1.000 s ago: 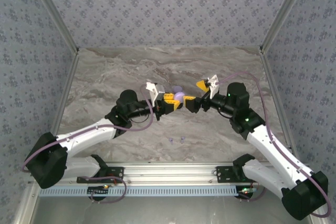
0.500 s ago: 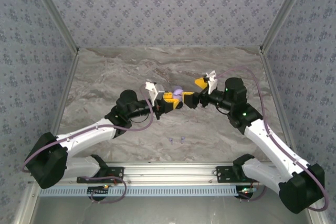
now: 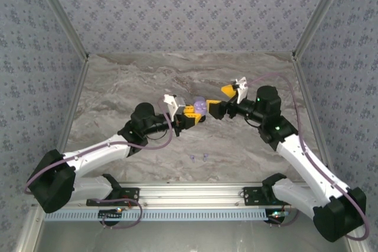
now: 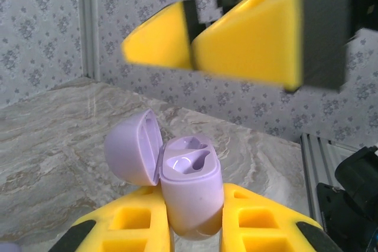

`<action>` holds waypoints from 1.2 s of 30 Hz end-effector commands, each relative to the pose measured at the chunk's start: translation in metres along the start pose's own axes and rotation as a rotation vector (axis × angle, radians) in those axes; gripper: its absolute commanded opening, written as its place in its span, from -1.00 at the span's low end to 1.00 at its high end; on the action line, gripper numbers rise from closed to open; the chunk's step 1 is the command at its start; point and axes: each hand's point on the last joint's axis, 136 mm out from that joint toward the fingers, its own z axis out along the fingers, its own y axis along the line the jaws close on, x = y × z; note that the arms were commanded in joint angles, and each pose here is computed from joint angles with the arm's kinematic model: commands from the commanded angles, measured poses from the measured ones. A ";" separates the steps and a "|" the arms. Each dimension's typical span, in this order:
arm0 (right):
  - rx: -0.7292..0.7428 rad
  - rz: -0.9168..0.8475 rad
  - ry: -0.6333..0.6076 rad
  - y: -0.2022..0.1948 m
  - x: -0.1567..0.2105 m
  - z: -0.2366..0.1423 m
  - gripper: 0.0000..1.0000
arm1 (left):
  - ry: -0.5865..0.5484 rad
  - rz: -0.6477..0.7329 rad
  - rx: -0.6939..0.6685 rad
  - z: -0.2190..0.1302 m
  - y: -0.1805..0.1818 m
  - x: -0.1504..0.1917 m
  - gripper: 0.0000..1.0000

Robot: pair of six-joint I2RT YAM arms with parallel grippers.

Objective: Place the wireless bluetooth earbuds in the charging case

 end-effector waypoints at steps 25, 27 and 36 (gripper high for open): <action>0.628 0.497 0.903 0.002 0.257 -0.020 0.13 | -0.060 0.131 -0.268 -0.091 0.003 0.008 -0.78; 0.624 0.491 0.931 0.006 0.264 -0.012 0.09 | -0.063 0.132 -0.270 -0.093 0.003 0.009 -0.77; 0.608 0.469 1.012 0.018 0.286 0.010 0.02 | -0.070 0.136 -0.270 -0.095 0.002 0.009 -0.77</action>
